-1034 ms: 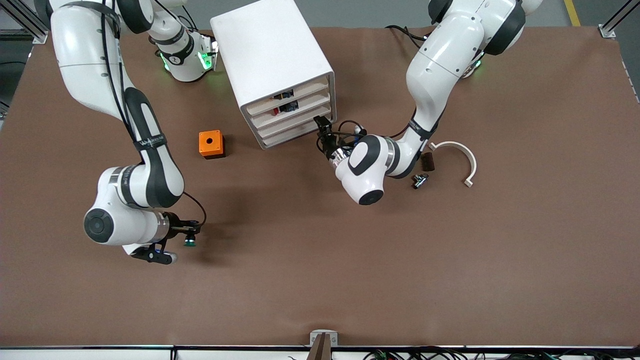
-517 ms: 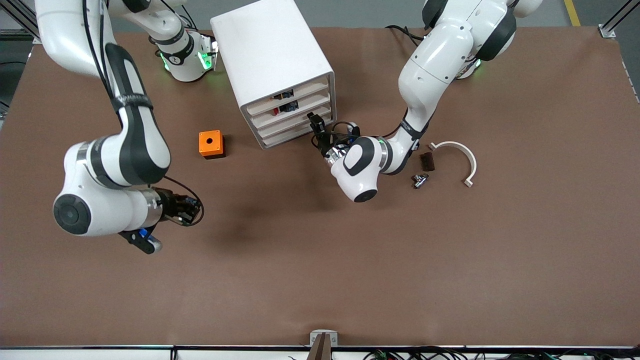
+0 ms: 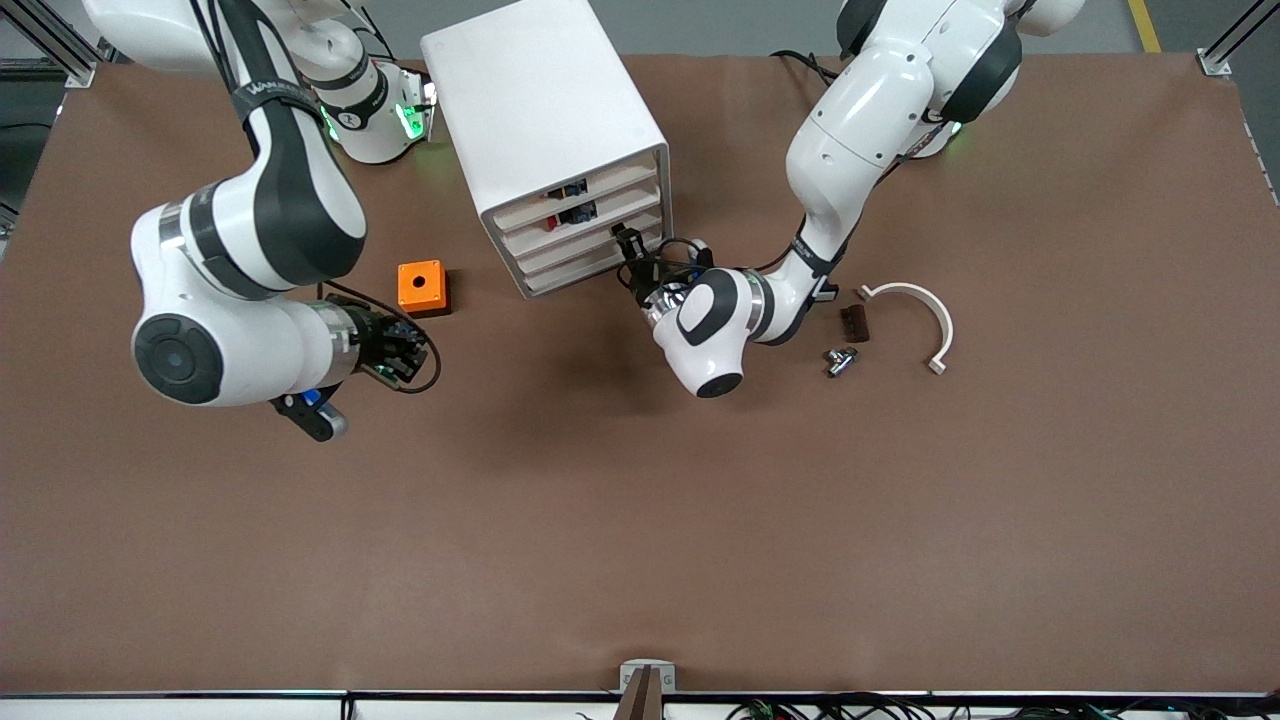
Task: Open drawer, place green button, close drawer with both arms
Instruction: 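Lower the green button into the drawer and open the right gripper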
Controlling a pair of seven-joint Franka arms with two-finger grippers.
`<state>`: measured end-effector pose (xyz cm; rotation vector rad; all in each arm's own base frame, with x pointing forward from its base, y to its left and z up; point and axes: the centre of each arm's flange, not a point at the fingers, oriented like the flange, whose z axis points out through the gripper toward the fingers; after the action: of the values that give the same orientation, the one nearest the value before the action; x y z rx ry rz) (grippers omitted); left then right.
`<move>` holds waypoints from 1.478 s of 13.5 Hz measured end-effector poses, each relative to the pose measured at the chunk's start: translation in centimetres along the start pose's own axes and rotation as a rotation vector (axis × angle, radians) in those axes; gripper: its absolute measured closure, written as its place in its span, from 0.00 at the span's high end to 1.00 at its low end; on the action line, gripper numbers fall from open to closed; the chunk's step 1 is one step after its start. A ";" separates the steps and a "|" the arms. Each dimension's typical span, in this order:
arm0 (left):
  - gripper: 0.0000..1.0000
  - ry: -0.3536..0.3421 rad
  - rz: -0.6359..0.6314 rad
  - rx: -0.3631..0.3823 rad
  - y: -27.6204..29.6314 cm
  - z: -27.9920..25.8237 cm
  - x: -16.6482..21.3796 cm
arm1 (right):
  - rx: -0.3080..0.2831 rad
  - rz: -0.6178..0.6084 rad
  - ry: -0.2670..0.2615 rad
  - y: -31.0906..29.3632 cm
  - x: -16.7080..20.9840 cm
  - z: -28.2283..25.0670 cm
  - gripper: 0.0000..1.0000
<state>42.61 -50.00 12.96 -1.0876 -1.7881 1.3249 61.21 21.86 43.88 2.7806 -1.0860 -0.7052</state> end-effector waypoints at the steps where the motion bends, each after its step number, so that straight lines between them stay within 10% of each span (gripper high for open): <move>1: 0.14 -0.009 0.013 -0.006 0.1 -0.7 0.1 | -0.015 0.038 -0.002 -0.5 -1.1 0.8 0.42; 13: 0.26 -0.197 0.171 -0.155 1.6 -15.9 2.7 | 0.114 0.436 0.076 -9.0 -17.2 14.5 0.42; 20: 0.99 -0.299 0.284 -0.276 0.7 -25.6 6.3 | 0.248 0.500 0.087 -11.1 -21.3 19.0 0.42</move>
<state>62.13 -33.57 19.47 -1.3934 -2.1454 1.5020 46.05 45.93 32.72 2.5100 -1.8564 -0.4070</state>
